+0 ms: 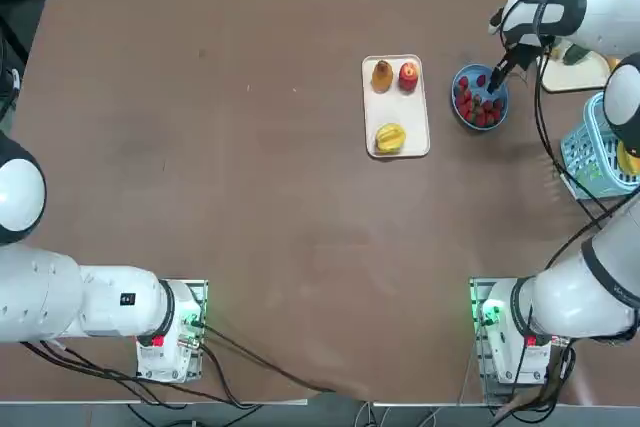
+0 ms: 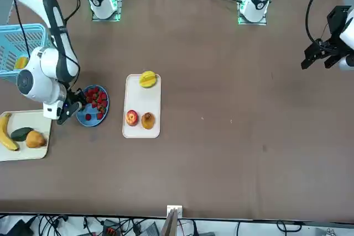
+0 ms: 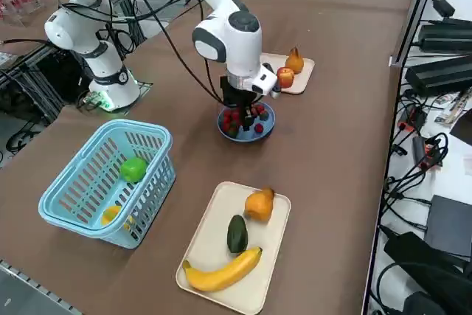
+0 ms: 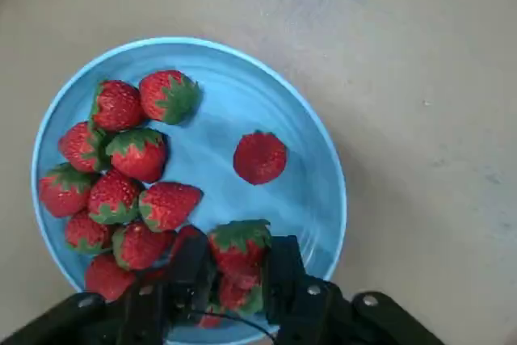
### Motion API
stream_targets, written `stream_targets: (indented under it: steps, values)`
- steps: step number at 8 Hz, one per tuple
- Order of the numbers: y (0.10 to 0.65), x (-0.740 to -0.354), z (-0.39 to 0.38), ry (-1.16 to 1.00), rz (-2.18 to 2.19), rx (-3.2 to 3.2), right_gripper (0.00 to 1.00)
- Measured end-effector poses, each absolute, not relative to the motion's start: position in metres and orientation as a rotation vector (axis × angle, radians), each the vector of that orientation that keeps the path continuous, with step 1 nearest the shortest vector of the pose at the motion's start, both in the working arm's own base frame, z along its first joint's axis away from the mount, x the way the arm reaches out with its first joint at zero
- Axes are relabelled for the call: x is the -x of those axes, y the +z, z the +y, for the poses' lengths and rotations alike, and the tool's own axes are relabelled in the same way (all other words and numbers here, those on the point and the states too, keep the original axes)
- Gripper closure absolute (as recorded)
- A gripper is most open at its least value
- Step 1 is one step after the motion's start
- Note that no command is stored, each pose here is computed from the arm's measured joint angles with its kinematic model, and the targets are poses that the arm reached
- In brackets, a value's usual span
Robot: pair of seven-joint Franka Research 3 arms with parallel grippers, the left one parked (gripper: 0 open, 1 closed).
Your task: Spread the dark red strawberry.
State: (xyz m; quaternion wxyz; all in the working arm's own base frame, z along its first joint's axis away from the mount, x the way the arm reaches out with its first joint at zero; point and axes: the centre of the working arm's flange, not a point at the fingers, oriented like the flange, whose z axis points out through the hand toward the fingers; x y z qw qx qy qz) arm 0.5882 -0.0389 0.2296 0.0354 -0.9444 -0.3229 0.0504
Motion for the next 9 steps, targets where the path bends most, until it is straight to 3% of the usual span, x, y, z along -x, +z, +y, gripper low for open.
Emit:
stream_targets:
  steps: [2, 5, 7, 9]
  values:
    - [0.222, -0.595, -0.038, 0.162, -0.995, 2.903, 0.46]
    - [0.237, -0.607, -0.052, 0.154, -0.961, 2.911, 0.0]
    - [0.304, -0.629, -0.062, 0.173, -0.822, 2.918, 0.0]
    - [0.41, -0.645, -0.052, 0.14, -0.568, 2.975, 0.0]
